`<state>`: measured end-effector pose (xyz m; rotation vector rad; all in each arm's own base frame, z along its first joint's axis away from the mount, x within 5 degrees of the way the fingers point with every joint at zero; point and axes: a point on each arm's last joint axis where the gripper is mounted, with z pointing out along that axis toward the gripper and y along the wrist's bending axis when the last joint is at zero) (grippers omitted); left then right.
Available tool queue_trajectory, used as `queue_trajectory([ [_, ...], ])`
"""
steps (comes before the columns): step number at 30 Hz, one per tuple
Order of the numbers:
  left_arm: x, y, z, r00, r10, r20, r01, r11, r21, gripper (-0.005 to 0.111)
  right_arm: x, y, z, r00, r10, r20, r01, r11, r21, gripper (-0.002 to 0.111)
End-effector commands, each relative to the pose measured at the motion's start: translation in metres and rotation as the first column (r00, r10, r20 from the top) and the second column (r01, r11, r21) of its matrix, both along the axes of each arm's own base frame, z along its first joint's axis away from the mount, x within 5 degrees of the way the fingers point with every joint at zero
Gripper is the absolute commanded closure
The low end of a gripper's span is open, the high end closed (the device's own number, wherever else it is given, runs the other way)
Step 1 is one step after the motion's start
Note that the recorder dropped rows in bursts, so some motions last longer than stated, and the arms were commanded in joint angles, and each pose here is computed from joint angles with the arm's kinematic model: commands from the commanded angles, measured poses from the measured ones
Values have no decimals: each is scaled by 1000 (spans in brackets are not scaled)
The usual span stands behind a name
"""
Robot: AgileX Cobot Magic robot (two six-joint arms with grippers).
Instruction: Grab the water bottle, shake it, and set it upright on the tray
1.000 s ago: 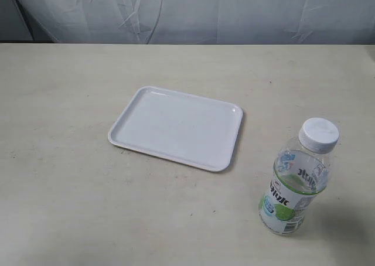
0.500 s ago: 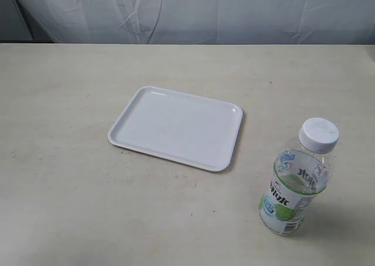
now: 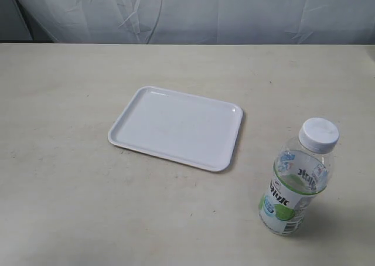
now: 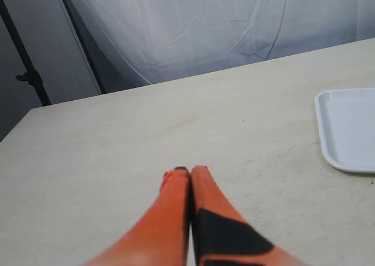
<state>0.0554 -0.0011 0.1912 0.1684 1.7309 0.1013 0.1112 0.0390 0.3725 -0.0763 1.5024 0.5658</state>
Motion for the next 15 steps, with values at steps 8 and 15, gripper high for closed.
queue_trajectory([
  [8,0,0,0,1000,-1,7,1,1000,-5,106,87,-54,-38,732,-672,-115,515,656,-552,109],
  [15,0,0,0,1000,-1,7,1,1000,-5,106,68,-46,-73,468,-619,-631,243,776,-582,109],
])
